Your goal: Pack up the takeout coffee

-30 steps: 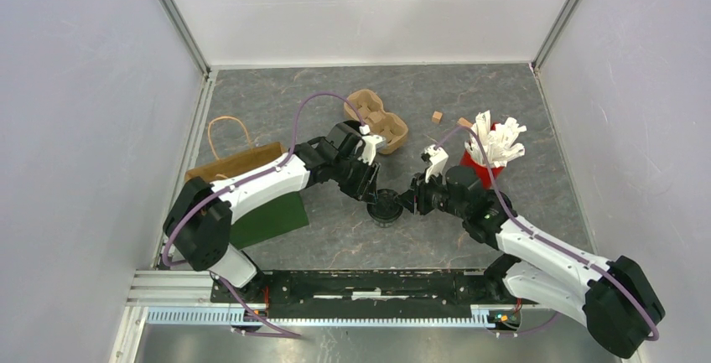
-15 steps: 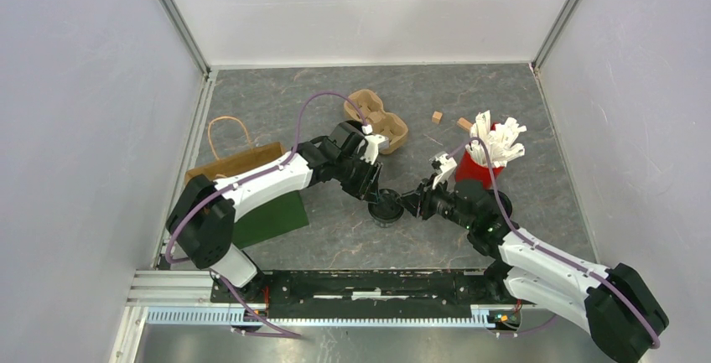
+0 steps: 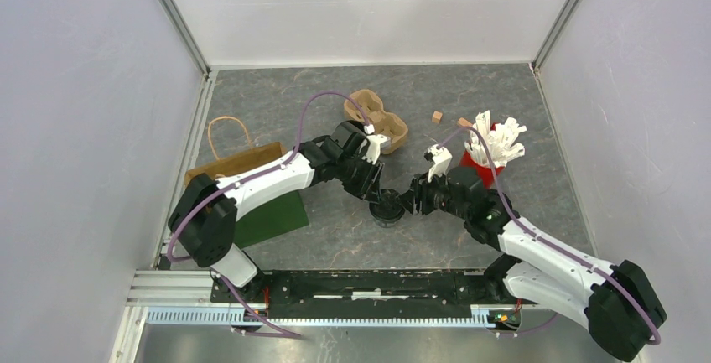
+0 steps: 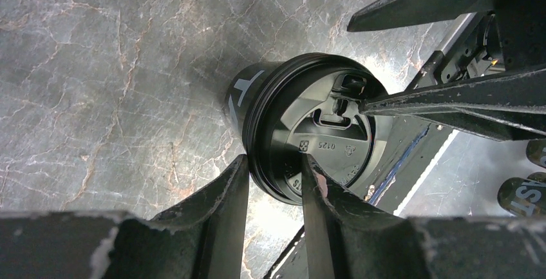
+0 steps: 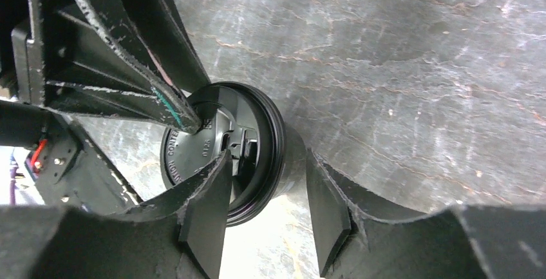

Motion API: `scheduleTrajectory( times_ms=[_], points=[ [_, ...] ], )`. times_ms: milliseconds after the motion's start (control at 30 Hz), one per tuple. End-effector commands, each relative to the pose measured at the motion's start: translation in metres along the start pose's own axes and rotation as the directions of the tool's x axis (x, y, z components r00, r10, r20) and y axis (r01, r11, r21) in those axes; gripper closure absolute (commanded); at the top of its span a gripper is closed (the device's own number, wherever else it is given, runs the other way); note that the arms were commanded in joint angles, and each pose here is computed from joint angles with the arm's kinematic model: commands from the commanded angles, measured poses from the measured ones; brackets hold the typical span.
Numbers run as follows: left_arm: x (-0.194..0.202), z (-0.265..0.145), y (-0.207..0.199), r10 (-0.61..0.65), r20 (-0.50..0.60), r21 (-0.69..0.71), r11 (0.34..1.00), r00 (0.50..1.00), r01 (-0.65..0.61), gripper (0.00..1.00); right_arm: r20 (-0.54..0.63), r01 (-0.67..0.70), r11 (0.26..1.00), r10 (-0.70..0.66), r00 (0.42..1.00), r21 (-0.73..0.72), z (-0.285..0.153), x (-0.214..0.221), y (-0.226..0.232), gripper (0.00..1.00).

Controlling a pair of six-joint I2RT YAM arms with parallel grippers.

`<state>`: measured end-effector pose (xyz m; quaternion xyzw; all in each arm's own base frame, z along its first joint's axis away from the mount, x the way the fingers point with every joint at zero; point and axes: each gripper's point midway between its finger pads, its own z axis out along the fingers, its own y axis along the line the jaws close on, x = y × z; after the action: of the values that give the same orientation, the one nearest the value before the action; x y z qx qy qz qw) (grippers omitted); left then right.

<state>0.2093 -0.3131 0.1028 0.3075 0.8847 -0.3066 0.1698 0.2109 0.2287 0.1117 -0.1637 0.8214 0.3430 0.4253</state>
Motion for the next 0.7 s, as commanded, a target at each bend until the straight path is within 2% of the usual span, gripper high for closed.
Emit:
scheduleTrajectory(
  times_ms=[0,100,167,500,667],
  points=[
    [0.041,0.018,0.027,-0.057,-0.144,-0.132,0.991,0.988,0.038,0.59,-0.104,0.035,0.997,-0.028,0.994,0.064,-0.010,0.002,-0.005,0.45],
    [0.042,0.018,0.027,-0.057,-0.144,-0.136,0.990,0.988,0.037,0.59,-0.098,0.012,0.999,-0.009,0.995,0.030,-0.010,-0.004,0.004,0.39],
    [0.041,0.018,0.026,-0.054,-0.142,-0.134,0.990,0.988,0.035,0.59,-0.099,-0.001,1.000,0.002,0.995,0.008,-0.010,-0.003,0.009,0.38],
    [0.039,0.019,0.023,-0.045,-0.140,-0.129,0.991,0.989,0.027,0.59,-0.149,-0.024,0.999,0.018,0.989,-0.037,-0.008,0.015,0.013,0.48],
    [0.043,0.020,0.027,-0.044,-0.156,-0.145,0.989,0.987,0.021,0.59,-0.193,-0.039,0.999,0.034,0.981,-0.023,-0.011,0.040,0.004,0.52]
  ],
)
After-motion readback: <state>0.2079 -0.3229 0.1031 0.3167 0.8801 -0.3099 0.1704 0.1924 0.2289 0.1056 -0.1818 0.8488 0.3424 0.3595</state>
